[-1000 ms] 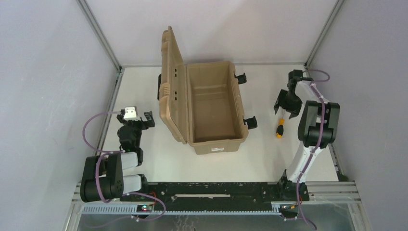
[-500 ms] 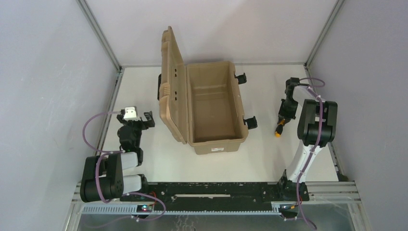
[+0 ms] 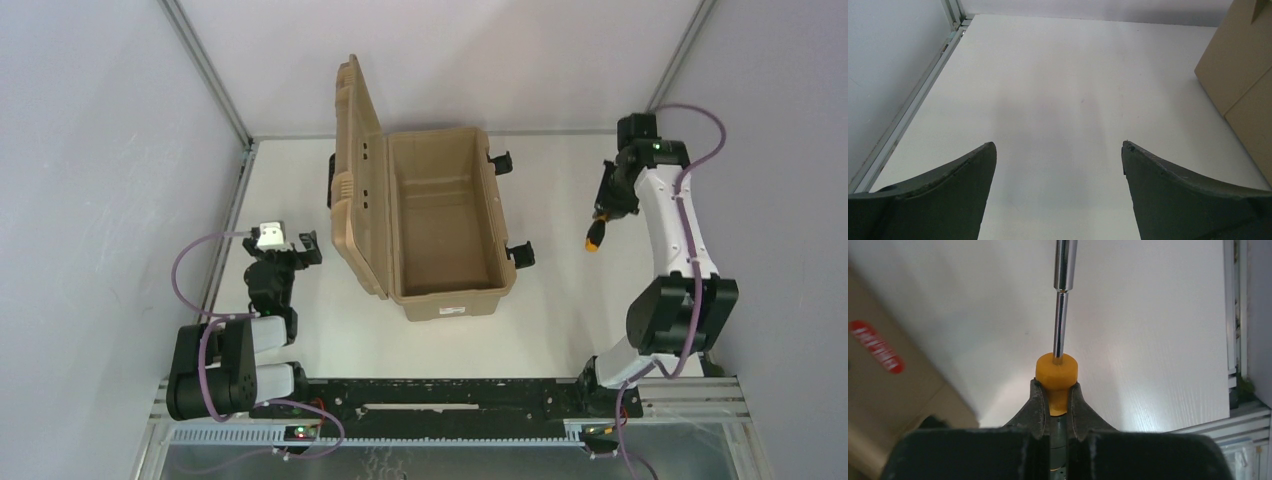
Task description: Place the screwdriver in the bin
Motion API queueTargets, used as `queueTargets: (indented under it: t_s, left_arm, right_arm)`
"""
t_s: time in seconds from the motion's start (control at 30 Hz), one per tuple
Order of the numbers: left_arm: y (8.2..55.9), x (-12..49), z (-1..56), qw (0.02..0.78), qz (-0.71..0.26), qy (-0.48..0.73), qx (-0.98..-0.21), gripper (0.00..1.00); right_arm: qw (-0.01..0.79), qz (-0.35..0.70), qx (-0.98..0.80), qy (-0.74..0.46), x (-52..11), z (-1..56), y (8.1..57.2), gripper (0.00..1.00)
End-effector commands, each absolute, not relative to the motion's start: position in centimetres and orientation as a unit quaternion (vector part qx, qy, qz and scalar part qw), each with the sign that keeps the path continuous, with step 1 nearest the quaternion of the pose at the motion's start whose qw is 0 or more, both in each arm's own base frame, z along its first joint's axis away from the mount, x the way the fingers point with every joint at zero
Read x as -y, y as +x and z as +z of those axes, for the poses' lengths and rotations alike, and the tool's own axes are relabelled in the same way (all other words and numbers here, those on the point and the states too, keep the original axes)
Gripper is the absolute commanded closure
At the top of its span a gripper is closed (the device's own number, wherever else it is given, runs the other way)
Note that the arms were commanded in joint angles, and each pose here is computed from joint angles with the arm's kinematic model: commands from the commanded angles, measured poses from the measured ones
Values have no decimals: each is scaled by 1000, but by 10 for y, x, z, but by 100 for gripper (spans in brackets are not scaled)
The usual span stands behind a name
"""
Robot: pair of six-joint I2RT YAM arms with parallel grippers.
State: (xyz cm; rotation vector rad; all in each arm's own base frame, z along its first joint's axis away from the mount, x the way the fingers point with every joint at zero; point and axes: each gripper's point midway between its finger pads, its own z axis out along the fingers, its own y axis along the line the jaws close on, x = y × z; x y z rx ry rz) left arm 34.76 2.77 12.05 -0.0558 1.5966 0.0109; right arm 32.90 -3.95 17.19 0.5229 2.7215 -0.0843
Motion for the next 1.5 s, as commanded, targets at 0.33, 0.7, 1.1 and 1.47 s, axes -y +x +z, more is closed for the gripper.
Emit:
queueTargets:
  t_s: [0.33, 0.7, 1.1, 1.47]
  left_arm:
    - [353, -29, 140, 719, 16, -17, -695, 0]
    - [353, -29, 140, 719, 16, -17, -695, 0]
    - [353, -29, 139, 718, 15, -17, -696, 0]
    - [353, -29, 139, 718, 15, -17, -695, 0]
  right_arm:
    - [364, 95, -918, -126, -208, 332, 329, 100]
    - [303, 48, -928, -210, -302, 202, 384, 100]
    - [189, 42, -972, -132, -294, 53, 416, 100]
    - [187, 72, -971, -128, -297, 63, 422, 1]
